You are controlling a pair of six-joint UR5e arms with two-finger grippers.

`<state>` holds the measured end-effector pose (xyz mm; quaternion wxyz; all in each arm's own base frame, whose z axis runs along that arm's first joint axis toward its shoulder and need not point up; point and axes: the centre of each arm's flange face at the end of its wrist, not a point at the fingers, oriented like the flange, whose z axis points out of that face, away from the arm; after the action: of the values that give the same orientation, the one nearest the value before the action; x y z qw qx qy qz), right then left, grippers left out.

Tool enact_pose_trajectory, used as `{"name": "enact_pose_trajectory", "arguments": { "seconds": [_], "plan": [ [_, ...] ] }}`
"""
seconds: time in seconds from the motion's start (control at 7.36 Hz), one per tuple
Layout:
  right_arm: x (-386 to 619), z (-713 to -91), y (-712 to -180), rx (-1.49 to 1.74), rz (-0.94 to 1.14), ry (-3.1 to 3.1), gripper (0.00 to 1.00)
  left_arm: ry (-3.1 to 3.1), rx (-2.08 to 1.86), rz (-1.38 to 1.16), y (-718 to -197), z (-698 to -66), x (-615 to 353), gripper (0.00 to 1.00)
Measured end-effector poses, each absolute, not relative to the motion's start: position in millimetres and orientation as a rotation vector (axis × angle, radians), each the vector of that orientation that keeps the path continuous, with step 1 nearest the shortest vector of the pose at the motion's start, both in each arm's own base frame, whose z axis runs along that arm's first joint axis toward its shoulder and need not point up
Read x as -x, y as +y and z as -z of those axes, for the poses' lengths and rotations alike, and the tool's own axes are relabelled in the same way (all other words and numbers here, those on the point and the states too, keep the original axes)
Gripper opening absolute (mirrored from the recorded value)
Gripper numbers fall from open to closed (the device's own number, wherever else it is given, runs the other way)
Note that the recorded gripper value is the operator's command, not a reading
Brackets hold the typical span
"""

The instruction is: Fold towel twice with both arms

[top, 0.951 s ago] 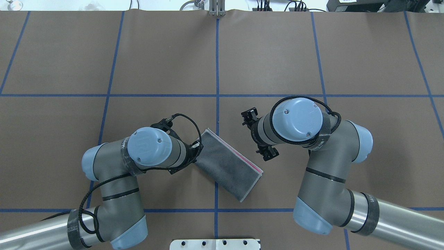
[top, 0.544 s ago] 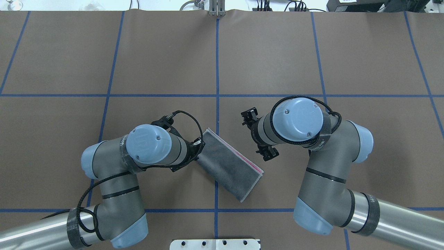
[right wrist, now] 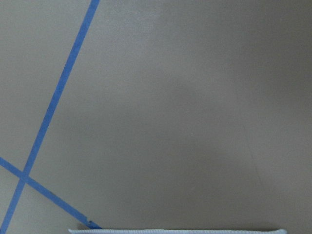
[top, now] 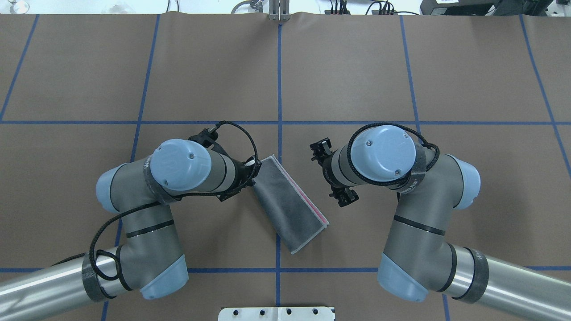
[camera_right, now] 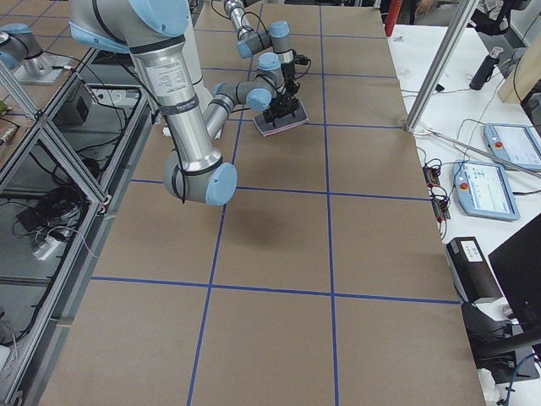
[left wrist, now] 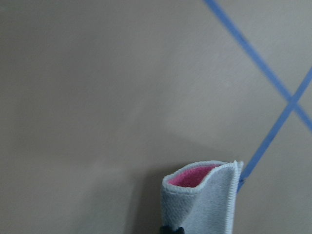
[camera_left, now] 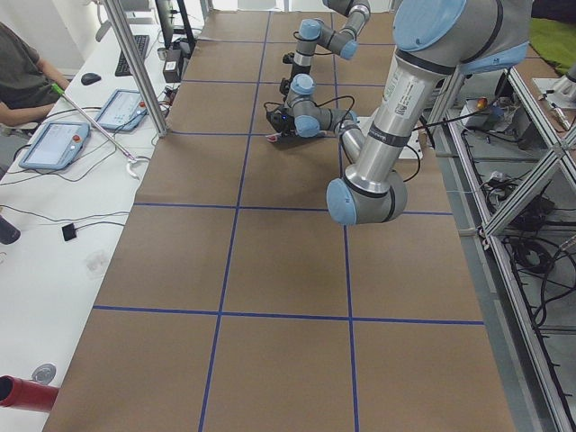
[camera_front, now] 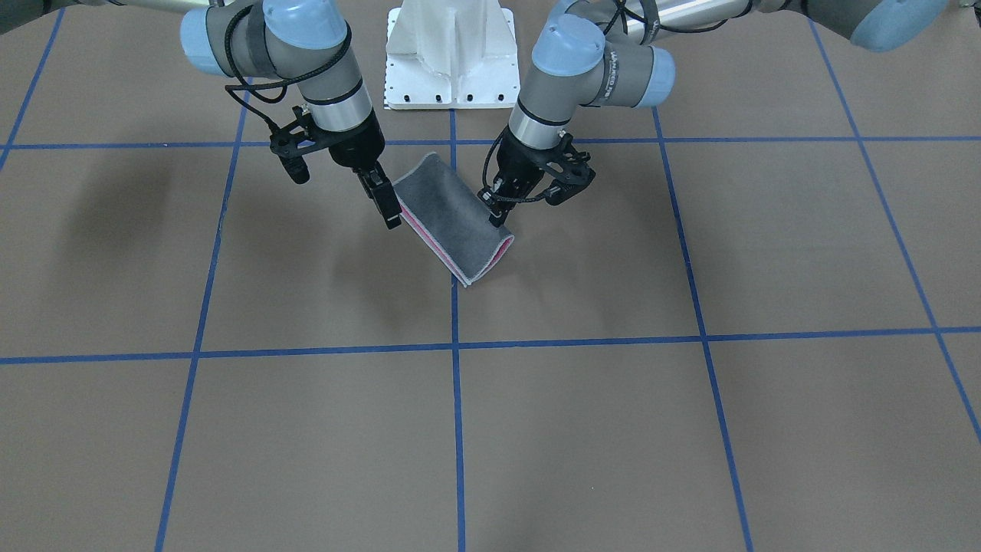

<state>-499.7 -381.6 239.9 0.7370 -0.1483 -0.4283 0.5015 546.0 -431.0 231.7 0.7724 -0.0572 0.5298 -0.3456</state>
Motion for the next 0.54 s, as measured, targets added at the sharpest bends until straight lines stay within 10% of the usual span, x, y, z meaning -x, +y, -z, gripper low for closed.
{"name": "enact_pose_trajectory", "arguments": {
  "seconds": [0.41,0.54],
  "plan": [
    [499.5,-241.1,-382.0,0.324,-1.102,-0.939,1.0,1.182,0.062,0.762,-496.0,-238.1,-565.1,0.0],
    [499.6,-241.5,-382.1,0.324,-1.102,-0.938,1.0,1.179,0.046,0.765,-510.3,-238.7,-565.1,0.41]
  ]
}}
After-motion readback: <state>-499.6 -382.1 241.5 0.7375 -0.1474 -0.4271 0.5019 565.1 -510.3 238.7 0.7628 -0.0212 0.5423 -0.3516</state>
